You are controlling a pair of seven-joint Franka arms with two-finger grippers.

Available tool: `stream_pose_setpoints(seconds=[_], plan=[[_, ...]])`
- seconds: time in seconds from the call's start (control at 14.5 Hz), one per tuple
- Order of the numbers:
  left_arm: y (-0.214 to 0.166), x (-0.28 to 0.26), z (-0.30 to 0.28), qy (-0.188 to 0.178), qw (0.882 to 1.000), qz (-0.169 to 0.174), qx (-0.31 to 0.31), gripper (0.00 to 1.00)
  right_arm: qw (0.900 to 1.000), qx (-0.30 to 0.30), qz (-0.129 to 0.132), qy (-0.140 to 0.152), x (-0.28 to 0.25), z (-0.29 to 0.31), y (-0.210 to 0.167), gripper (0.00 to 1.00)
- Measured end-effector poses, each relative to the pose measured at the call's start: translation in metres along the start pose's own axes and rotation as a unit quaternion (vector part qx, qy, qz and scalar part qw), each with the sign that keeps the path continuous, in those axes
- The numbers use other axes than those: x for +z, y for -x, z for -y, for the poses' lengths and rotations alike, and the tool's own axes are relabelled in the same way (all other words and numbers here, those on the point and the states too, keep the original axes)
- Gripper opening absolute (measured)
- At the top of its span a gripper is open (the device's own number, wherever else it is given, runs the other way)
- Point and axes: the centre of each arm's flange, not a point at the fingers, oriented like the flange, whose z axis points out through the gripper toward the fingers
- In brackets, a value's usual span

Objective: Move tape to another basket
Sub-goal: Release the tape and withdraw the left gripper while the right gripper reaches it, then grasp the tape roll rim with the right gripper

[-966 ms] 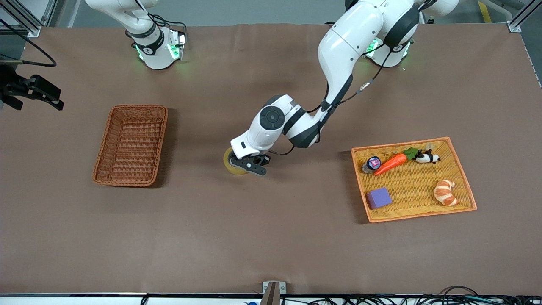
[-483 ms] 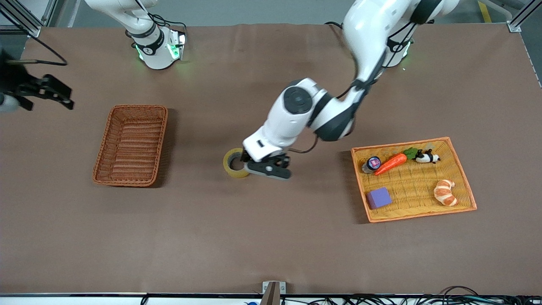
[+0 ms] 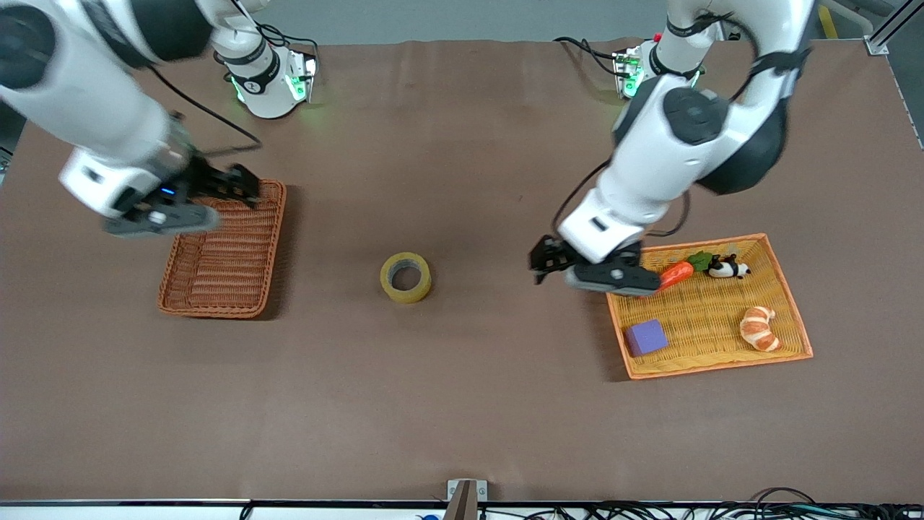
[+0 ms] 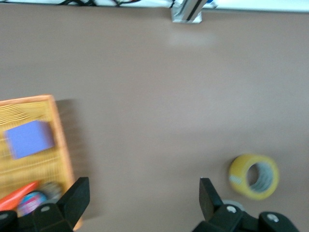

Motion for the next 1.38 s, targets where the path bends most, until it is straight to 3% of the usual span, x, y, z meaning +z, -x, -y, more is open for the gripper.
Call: stream_pose_setpoints(seconds=[0.21,0.41,0.76,0.97,1.38], plan=[[0.001,-0.039,0.052,-0.023,0.999,0.034,-0.027,1.0,1.0,0.006,-0.004,-0.012,0.097,0.072,-0.013,1.0],[-0.003,-0.077,0.114,-0.036,0.997,0.036,-0.055,1.0,1.0,0.016,-0.009,0.002,0.189,0.123,-0.021,1.0],[0.004,-0.12,0.177,-0.048,0.996,0.048,-0.058,1.0,0.999,0.0,-0.036,0.001,0.283,0.16,-0.018,1.0],[0.009,-0.142,0.196,-0.067,0.994,0.063,-0.063,1.0,0.999,-0.01,-0.052,-0.012,0.315,0.158,-0.008,1.0],[0.009,-0.164,0.232,-0.074,0.994,0.062,-0.05,1.0,0.998,-0.017,-0.066,-0.008,0.324,0.15,-0.011,1.0]])
